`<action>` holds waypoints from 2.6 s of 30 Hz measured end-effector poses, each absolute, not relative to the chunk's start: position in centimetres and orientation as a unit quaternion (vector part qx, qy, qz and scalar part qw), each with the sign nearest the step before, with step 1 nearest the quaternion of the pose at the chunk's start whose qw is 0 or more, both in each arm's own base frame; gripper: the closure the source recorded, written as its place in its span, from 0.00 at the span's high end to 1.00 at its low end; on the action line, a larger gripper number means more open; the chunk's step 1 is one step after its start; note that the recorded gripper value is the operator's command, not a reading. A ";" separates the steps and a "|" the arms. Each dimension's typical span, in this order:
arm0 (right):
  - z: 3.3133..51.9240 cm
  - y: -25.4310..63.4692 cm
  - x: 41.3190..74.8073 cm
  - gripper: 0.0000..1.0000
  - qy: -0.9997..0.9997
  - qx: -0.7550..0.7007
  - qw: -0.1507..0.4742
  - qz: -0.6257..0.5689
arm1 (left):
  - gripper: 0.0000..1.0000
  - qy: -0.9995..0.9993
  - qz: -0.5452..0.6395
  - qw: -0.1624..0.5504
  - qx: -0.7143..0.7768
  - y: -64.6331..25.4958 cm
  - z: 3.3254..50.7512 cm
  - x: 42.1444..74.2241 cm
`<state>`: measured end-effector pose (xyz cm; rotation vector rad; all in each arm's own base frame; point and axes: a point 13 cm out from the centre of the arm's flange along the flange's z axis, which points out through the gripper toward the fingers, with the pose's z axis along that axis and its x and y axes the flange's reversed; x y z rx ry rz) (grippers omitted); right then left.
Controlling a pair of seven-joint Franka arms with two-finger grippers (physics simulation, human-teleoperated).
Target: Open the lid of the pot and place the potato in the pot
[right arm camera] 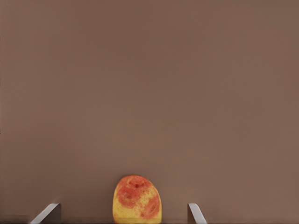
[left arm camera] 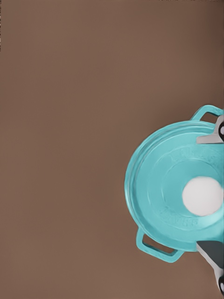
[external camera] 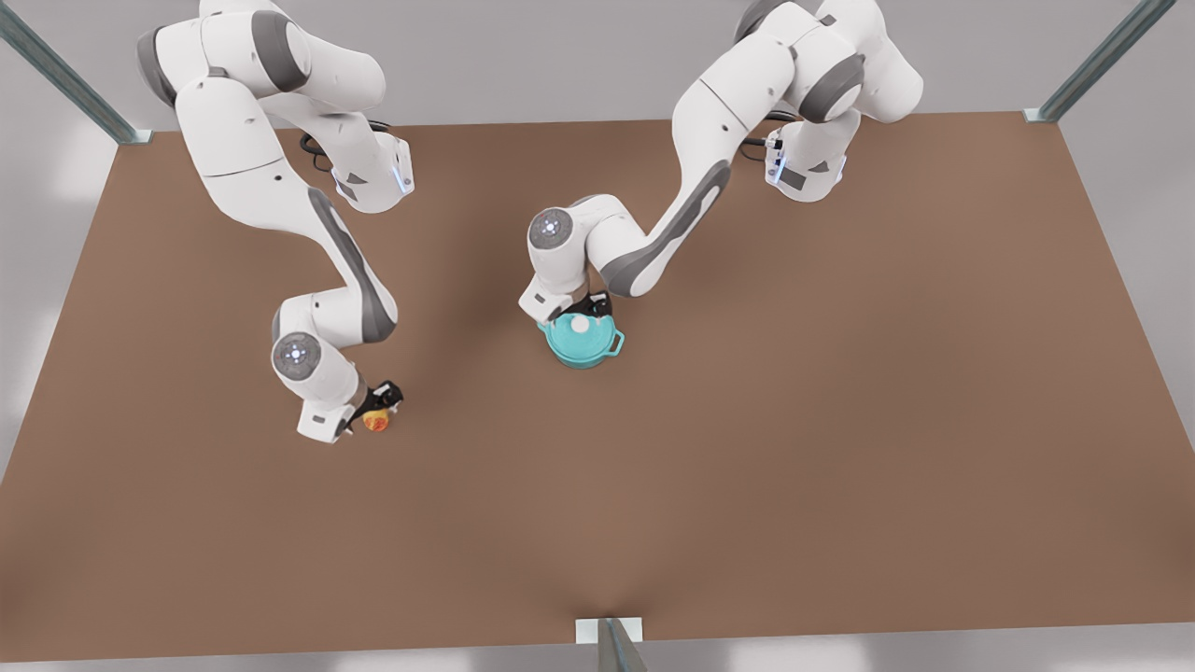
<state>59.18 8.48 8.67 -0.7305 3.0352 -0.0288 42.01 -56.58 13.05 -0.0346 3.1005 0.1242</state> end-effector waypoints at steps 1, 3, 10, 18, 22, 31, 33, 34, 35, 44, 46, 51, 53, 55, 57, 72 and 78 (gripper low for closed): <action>8.4 8.5 58.8 1.00 0.972 -0.237 0.007 -0.009 | 1.00 0.999 0.038 0.021 -0.016 -56.7 13.0 42.0; 7.8 8.3 58.1 1.00 0.971 -0.241 0.001 -0.008 | 1.00 0.999 0.034 0.025 -0.027 -56.8 13.1 42.2; 6.0 7.9 56.2 1.00 0.968 -0.252 -0.013 -0.005 | 1.00 0.998 0.032 0.032 -0.052 -56.4 11.6 42.5; 4.0 7.0 55.4 1.00 0.966 -0.258 -0.016 -0.003 | 0.89 0.997 0.024 0.039 -0.069 -56.5 10.6 42.6; 2.7 6.7 54.8 1.00 0.965 -0.260 -0.018 -0.002 | 0.45 0.996 0.018 0.040 -0.079 -56.8 10.7 42.7; 2.9 6.2 55.8 0.79 0.964 -0.267 0.001 -0.006 | 0.43 0.976 0.008 0.026 -0.217 -46.3 17.8 57.0; 3.0 6.3 55.9 0.76 0.963 -0.269 0.003 -0.007 | 0.43 0.963 0.031 -0.002 -0.267 -37.2 15.5 61.7; 3.0 6.3 55.9 0.74 0.963 -0.270 0.003 -0.007 | 0.43 0.958 0.041 -0.017 -0.282 -33.2 13.5 63.2; 3.0 6.3 55.9 0.73 0.963 -0.271 0.003 -0.007 | 0.43 0.955 0.050 -0.030 -0.291 -29.9 11.2 64.2; 3.1 6.4 56.3 0.69 0.961 -0.275 0.008 -0.007 | 1.00 0.972 0.053 -0.037 -0.225 -22.4 6.6 67.1; 3.2 6.4 56.4 0.67 0.961 -0.276 0.009 -0.007 | 1.00 0.975 0.045 -0.032 -0.217 -20.4 8.0 68.3; 3.9 6.4 56.8 0.60 0.961 -0.277 0.015 -0.008 | 1.00 0.961 -0.024 0.039 -0.274 -3.8 38.4 68.0; 4.1 6.5 57.0 0.57 0.960 -0.278 0.018 -0.009 | 1.00 0.964 -0.037 0.012 -0.263 -2.8 40.5 63.3; 4.2 6.5 57.1 0.56 0.960 -0.279 0.019 -0.009 | 1.00 0.969 -0.049 -0.009 -0.243 -2.8 40.2 62.8; 4.3 6.5 57.1 0.60 0.960 -0.280 0.020 -0.009 | 1.00 0.973 -0.057 -0.020 -0.223 -2.8 40.6 63.1; 4.8 7.1 58.1 0.63 0.959 -0.283 0.029 -0.009 | 1.00 0.987 -0.063 -0.087 -0.118 -3.8 38.9 60.3; 4.0 7.1 58.1 0.62 0.959 -0.283 0.026 -0.007 | 1.00 0.989 -0.064 -0.090 -0.096 -3.9 38.8 60.1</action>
